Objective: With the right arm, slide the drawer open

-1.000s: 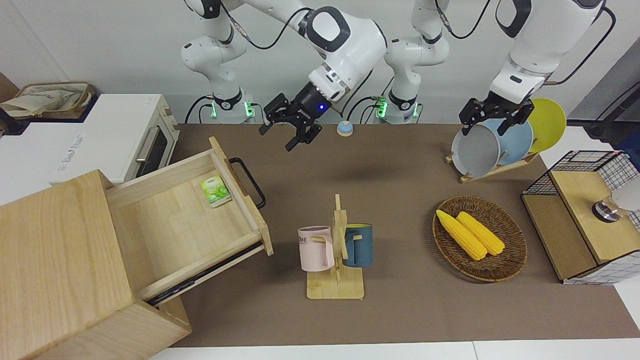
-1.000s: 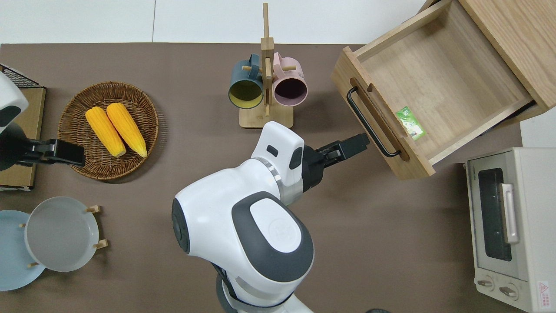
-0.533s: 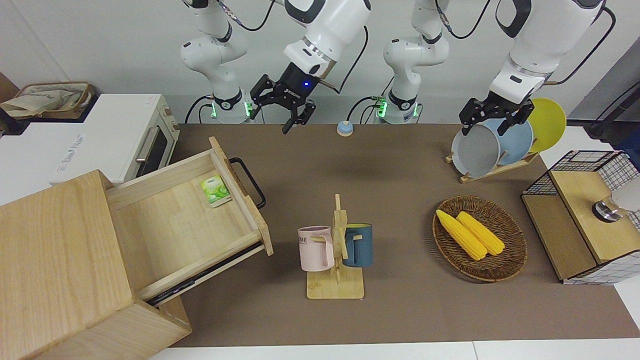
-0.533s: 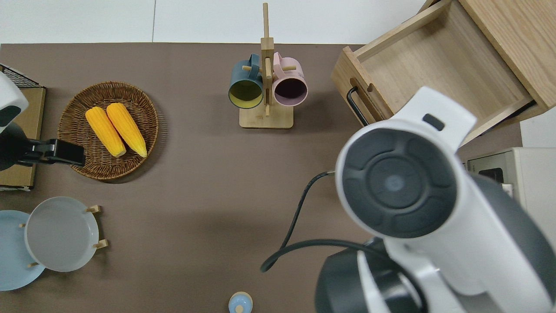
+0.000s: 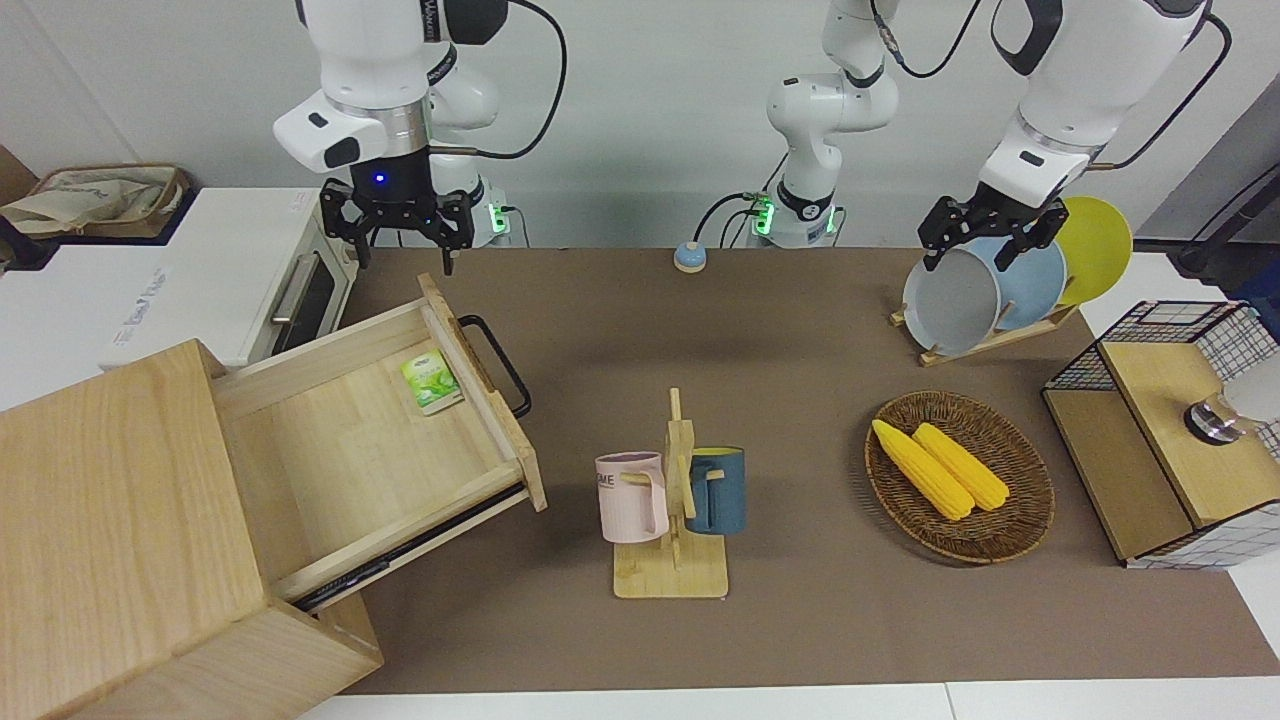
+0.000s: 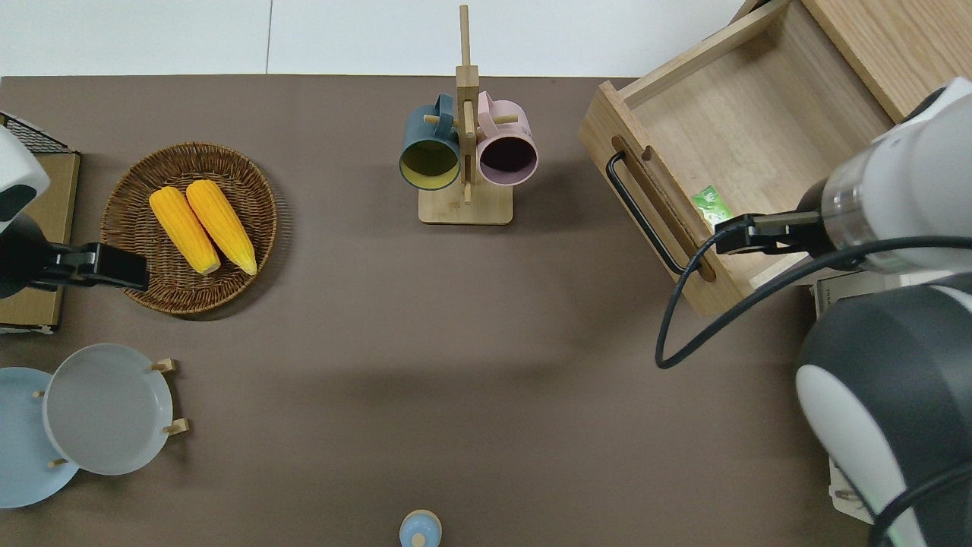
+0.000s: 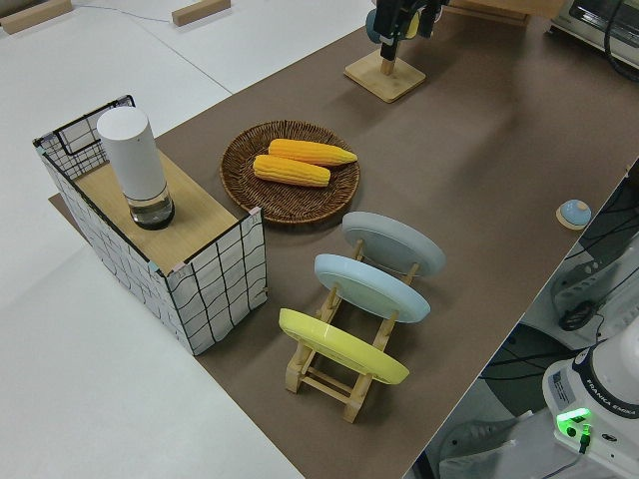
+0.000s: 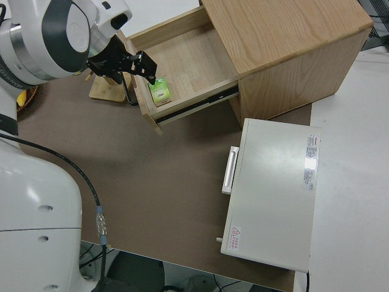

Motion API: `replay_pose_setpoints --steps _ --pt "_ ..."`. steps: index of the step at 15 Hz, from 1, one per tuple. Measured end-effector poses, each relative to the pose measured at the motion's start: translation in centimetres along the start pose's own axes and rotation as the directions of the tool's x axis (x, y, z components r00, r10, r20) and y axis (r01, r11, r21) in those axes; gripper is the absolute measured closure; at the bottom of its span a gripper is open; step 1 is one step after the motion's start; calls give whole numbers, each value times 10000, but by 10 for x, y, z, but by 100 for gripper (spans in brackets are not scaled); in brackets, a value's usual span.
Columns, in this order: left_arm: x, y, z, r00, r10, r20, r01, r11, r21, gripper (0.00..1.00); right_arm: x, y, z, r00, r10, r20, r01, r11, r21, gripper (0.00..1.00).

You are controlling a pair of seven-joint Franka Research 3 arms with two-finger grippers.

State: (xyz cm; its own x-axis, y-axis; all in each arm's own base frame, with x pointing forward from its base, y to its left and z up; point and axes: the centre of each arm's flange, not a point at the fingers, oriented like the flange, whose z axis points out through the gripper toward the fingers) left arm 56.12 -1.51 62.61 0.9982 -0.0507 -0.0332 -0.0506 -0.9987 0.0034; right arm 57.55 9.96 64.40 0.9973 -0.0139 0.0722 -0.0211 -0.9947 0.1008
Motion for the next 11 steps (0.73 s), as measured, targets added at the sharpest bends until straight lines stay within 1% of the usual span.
replay_pose_setpoints --steps 2,4,7,11 --pt "0 0 0 10000 0 0 0 10000 0 0 6 21 8 9998 -36 191 29 9992 392 1" --pt "0 0 0 10000 0 0 0 10000 0 0 10 29 16 9993 -112 344 91 9983 584 1" --pt "0 0 0 10000 0 0 0 10000 0 0 14 37 27 9984 -241 508 199 9965 815 1" --pt "0 0 0 10000 0 0 0 10000 0 0 18 37 35 9976 -280 638 225 9961 855 1"
